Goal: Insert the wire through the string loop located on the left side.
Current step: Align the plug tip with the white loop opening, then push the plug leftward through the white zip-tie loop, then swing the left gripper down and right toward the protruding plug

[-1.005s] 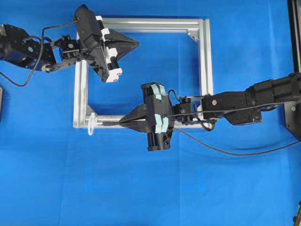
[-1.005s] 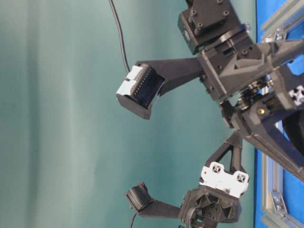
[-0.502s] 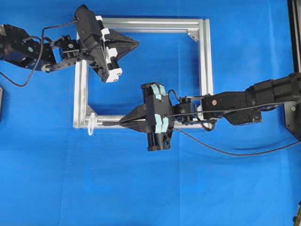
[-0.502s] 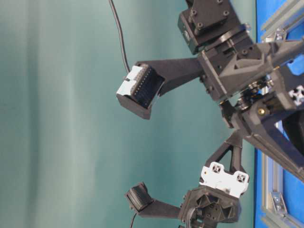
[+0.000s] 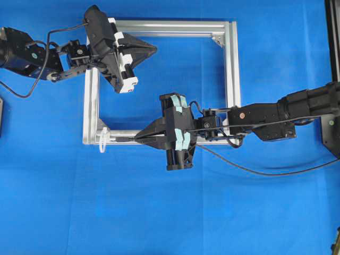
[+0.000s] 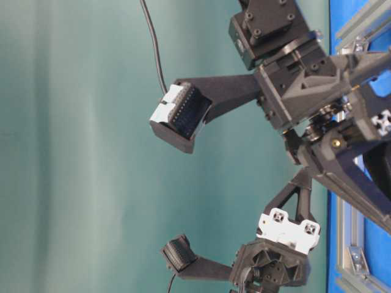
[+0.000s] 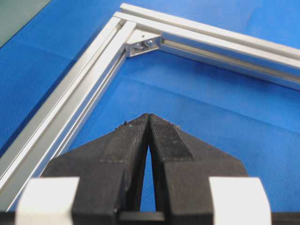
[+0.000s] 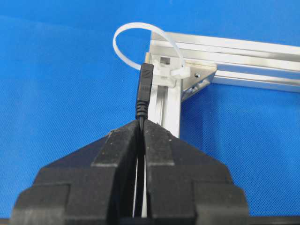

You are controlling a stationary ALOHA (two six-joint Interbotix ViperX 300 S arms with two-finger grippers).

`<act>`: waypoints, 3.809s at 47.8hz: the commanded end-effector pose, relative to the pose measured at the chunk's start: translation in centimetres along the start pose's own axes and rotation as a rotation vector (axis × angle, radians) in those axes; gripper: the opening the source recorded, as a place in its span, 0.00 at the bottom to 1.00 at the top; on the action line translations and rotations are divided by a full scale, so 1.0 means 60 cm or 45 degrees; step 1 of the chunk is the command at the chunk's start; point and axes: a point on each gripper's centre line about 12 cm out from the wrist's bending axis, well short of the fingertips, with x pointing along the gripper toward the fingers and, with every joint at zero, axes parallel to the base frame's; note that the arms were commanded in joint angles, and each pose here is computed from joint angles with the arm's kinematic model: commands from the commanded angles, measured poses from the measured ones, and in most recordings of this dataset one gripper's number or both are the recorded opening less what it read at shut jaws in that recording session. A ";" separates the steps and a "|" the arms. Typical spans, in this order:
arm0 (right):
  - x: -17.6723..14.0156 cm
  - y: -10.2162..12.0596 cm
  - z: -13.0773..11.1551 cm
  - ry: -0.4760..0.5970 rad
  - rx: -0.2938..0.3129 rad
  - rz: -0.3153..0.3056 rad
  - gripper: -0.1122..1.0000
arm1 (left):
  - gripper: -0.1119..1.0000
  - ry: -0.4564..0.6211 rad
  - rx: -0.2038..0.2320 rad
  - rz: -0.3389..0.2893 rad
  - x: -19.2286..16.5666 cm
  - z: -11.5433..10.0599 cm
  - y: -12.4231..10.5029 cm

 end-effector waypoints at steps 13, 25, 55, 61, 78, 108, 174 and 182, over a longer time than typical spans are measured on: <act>-0.001 -0.001 0.026 -0.053 0.004 0.000 0.01 | 0.10 -0.059 -0.001 -0.004 -0.004 0.026 -0.001; -0.001 -0.002 0.026 -0.053 0.005 -0.002 0.01 | 0.10 -0.057 0.000 -0.004 -0.004 0.025 -0.001; 0.006 -0.001 0.023 -0.049 0.004 -0.001 0.01 | 0.10 -0.059 -0.001 -0.004 -0.004 0.026 -0.001; 0.022 -0.001 0.023 -0.053 0.002 -0.001 0.01 | 0.10 -0.059 -0.001 -0.004 -0.004 0.026 -0.001; 0.076 -0.016 0.045 -0.106 0.000 -0.018 0.01 | 0.10 -0.049 -0.002 -0.003 -0.007 0.022 0.000; 0.112 -0.020 0.051 -0.132 0.000 -0.021 0.01 | 0.10 -0.051 0.000 -0.005 -0.008 0.022 -0.001; 0.112 -0.015 0.049 -0.121 -0.003 -0.014 0.01 | 0.10 0.096 -0.028 0.123 -0.235 -0.069 0.056; 0.112 -0.014 0.049 -0.121 -0.001 -0.013 0.01 | 0.10 0.089 -0.012 0.057 -0.232 -0.066 0.036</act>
